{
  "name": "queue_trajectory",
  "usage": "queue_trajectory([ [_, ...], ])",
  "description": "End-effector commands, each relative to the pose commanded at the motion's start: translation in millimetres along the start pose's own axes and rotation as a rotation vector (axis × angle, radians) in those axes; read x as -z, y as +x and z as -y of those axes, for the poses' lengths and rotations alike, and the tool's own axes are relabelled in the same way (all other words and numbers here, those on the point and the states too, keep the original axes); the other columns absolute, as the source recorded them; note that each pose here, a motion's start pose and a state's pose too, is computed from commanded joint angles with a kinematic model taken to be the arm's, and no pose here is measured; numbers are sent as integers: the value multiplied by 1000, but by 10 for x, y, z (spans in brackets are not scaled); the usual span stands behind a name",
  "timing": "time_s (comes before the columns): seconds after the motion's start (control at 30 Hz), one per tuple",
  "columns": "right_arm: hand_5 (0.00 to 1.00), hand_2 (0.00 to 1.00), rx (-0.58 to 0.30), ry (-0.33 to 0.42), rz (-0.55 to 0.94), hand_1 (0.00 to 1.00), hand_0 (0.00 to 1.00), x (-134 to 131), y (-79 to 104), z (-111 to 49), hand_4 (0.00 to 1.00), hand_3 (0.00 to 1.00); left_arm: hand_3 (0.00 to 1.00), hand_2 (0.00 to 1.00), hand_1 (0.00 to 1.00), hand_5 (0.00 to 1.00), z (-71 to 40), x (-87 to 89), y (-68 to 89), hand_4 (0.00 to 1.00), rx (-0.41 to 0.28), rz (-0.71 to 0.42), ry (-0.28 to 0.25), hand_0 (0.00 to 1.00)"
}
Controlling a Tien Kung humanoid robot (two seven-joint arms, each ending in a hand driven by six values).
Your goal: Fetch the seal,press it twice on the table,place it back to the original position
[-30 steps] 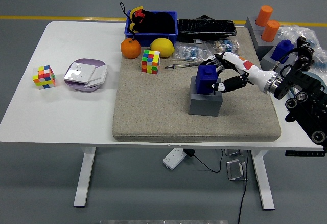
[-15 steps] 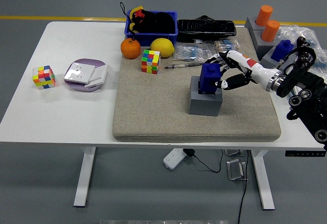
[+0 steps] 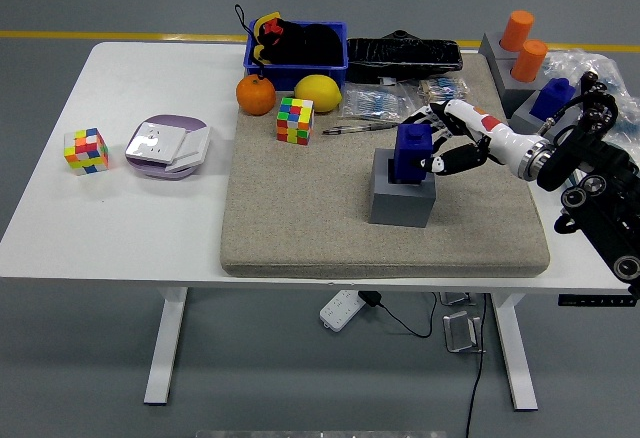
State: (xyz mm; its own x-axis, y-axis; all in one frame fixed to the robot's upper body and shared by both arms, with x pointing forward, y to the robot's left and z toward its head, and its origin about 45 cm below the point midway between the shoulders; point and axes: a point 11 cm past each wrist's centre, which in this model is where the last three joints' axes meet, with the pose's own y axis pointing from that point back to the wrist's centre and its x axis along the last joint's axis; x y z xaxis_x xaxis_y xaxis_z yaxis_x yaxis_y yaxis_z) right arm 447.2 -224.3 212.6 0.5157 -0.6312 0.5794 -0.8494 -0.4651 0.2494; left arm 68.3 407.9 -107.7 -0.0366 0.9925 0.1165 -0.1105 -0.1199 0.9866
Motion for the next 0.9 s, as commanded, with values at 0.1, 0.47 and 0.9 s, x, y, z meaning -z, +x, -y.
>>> queue_trajectory([
  [0.1, 2, 356, -2, -10, 3, 372, 479, -3, 4, -4, 709, 441, 839, 788, 817, 394, -1, 0, 9, 795, -2, 1, 0, 816],
  [0.47, 2, 351, 9, -44, 34, 365, 471, 19, -16, -60, 731, 434, 839, 788, 816, 394, -3, 19, 19, 795, -3, 3, 3, 816],
  [0.9, 2, 349, 12, -48, 39, 363, 468, 15, -47, -72, 738, 436, 839, 788, 816, 393, -1, 25, 14, 796, -2, 3, 4, 815],
])
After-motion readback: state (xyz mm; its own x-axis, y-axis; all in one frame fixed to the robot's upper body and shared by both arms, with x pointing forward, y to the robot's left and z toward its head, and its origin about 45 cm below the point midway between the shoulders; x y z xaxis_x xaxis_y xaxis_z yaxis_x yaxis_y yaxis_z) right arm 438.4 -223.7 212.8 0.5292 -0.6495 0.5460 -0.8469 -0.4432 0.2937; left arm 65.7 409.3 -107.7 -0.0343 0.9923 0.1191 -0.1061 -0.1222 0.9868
